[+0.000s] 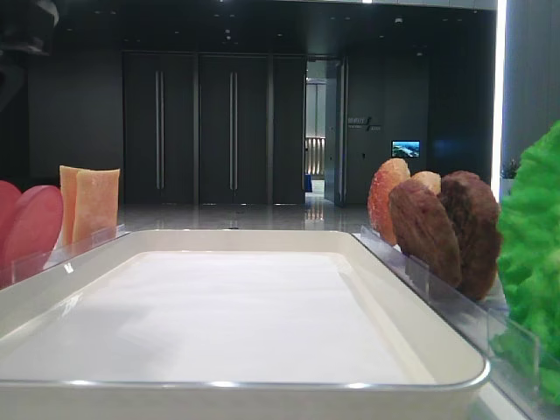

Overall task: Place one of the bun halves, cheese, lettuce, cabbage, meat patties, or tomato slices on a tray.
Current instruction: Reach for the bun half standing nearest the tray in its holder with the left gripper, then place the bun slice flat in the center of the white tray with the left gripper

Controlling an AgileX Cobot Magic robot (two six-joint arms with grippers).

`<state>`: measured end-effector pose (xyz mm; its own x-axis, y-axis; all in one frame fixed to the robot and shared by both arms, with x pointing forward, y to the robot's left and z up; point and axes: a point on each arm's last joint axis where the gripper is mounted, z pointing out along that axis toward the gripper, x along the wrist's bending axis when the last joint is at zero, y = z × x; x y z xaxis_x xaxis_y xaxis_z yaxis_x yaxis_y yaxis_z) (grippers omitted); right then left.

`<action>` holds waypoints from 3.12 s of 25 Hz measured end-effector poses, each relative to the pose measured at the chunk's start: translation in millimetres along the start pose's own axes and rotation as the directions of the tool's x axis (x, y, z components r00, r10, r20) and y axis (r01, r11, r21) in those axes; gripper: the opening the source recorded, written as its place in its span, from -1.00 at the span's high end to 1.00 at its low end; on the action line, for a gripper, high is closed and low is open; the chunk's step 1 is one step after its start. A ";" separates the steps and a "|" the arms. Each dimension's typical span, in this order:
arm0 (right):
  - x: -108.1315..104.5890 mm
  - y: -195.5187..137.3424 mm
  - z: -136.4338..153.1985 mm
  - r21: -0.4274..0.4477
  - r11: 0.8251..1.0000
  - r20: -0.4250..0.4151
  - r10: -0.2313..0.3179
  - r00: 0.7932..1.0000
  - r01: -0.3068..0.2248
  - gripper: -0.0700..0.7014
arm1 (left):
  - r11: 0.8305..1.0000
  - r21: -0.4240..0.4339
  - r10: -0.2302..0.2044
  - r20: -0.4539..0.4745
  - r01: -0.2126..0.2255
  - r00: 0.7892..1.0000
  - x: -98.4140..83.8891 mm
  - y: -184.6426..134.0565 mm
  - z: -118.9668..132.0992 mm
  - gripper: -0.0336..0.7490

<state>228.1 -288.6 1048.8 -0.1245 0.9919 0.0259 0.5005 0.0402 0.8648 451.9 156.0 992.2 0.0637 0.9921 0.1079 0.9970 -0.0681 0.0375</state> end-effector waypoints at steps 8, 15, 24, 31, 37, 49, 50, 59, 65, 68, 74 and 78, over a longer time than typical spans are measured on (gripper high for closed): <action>0.0 0.0 0.0 0.000 1.000 0.000 0.000 1.000 0.000 -0.55 | 1.000 0.027 0.004 -0.020 -0.003 1.000 0.7 -1.8 1.5 -0.41; 0.0 0.0 0.0 0.000 1.000 0.000 0.000 1.000 0.000 -0.55 | 1.000 0.026 0.008 -0.024 -0.007 1.000 0.8 -1.4 1.9 -0.36; 0.0 0.0 0.0 0.000 1.000 0.000 0.000 1.000 0.000 -0.55 | 0.999 0.032 0.019 -0.040 -0.018 0.999 1.0 0.2 5.2 -0.25; 0.0 0.0 0.0 0.000 1.000 0.000 0.000 1.000 0.000 -0.55 | 0.998 0.057 0.026 -0.058 -0.022 0.998 0.7 0.1 9.1 -0.08; 0.0 0.0 0.0 0.000 1.000 0.000 0.000 1.000 0.000 -0.55 | 0.998 0.055 0.030 -0.064 -0.027 0.997 1.3 0.4 9.1 0.40; 0.0 0.0 0.0 0.000 1.000 0.000 0.000 1.000 0.000 -0.55 | 0.996 0.075 0.054 -0.087 -0.048 0.995 4.7 -2.4 6.5 0.59; 0.0 0.0 0.0 0.000 1.000 0.000 0.000 1.000 0.000 -0.55 | 0.997 0.067 0.052 -0.083 -0.047 0.995 5.4 -3.1 4.1 0.59; 0.0 0.0 0.0 0.000 1.000 0.000 0.000 1.000 0.000 -0.55 | 1.000 -0.002 0.021 -0.018 -0.021 1.000 12.3 -12.0 -21.2 0.59; 0.0 0.0 0.0 0.000 1.000 0.000 0.000 1.000 0.000 -0.55 | 0.999 -0.046 -0.004 0.052 0.007 0.999 12.6 -14.3 -41.5 0.59; 0.0 0.0 0.0 0.000 1.000 0.000 0.000 1.000 0.000 -0.55 | 0.998 -0.056 -0.015 0.092 0.020 0.996 10.8 -14.2 -49.9 0.59; 0.0 0.0 0.0 0.000 1.000 0.000 0.000 1.000 0.000 -0.55 | 0.995 -0.083 -0.035 0.225 0.055 0.974 0.6 -12.8 -55.7 0.59; 0.0 0.0 0.0 0.000 1.000 0.000 0.000 1.000 0.000 -0.55 | 0.985 -0.137 -0.045 0.395 0.107 0.918 -10.3 -5.9 -50.6 0.59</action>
<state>228.1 -288.6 1048.8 -0.1245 0.9919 0.0259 0.5005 0.0402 0.8648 443.1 140.8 1041.2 0.0312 0.9550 -0.2950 0.9826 0.0248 0.1841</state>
